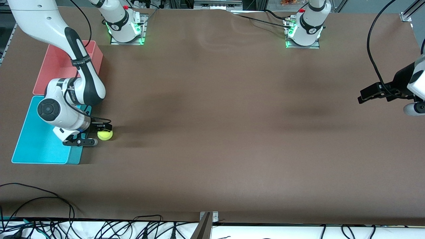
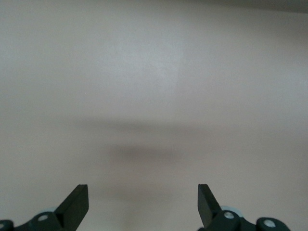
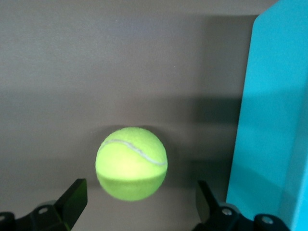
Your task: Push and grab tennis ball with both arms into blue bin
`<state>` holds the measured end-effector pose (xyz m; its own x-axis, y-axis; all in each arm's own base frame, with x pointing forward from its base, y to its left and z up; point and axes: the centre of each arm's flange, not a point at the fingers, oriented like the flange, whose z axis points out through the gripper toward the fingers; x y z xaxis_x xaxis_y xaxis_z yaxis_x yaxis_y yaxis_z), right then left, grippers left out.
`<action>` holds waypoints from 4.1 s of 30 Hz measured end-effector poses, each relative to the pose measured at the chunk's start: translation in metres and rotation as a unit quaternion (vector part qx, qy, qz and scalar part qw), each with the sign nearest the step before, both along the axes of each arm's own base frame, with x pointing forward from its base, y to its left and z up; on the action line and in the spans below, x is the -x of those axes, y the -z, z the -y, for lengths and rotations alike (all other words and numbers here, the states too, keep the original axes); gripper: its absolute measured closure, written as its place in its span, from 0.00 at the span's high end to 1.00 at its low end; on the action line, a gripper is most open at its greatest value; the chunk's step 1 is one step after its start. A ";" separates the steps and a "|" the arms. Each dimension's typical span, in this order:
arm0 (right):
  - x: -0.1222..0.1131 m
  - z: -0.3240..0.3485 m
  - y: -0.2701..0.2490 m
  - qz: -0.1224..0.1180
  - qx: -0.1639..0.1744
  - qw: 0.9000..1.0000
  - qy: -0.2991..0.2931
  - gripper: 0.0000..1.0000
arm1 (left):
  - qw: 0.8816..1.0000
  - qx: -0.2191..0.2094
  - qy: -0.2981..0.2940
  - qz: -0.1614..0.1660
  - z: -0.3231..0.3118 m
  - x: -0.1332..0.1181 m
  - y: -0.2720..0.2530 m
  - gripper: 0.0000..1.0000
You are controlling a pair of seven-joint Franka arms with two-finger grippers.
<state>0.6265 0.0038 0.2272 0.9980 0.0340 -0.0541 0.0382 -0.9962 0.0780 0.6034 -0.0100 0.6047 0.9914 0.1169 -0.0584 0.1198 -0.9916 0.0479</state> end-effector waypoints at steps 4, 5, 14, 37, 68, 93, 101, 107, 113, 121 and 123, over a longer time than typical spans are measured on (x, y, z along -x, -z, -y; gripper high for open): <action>-0.001 0.000 0.007 0.007 -0.001 1.000 -0.001 1.00 | 1.000 -0.012 0.002 -0.005 -0.001 0.006 0.002 1.00; -0.001 0.000 0.008 0.007 -0.001 1.000 -0.001 1.00 | 1.000 -0.018 0.005 -0.006 0.001 0.008 0.002 1.00; -0.003 0.000 0.014 0.020 -0.002 1.000 -0.002 1.00 | 0.999 -0.031 0.024 -0.008 0.017 0.015 0.002 1.00; -0.003 0.001 0.036 0.023 -0.003 1.000 -0.003 0.68 | 0.999 -0.030 0.012 -0.007 0.004 0.015 0.002 1.00; -0.015 0.094 -0.123 -0.102 0.012 0.991 -0.083 0.67 | 0.999 -0.030 0.013 -0.007 0.004 0.015 0.002 1.00; 0.011 0.187 0.016 -0.147 0.005 0.985 -0.092 0.67 | 0.999 -0.030 0.013 -0.007 0.005 0.015 0.002 1.00; 0.014 0.190 0.030 -0.152 0.001 0.984 -0.088 0.67 | 0.999 -0.030 0.013 -0.007 0.005 0.015 0.002 1.00; 0.013 0.188 0.030 -0.152 0.000 0.984 -0.089 0.79 | 0.999 -0.030 0.013 -0.007 0.005 0.015 0.002 1.00; 0.009 0.188 0.020 -0.147 0.001 0.985 -0.090 1.00 | 0.999 -0.030 0.013 -0.007 0.005 0.015 0.002 1.00; -0.008 0.175 -0.039 -0.138 -0.004 0.986 -0.094 1.00 | 0.999 -0.030 0.013 -0.007 0.005 0.015 0.002 1.00; -0.012 0.170 -0.062 -0.135 -0.006 0.986 -0.096 1.00 | 0.999 -0.030 0.013 -0.007 0.005 0.015 0.002 1.00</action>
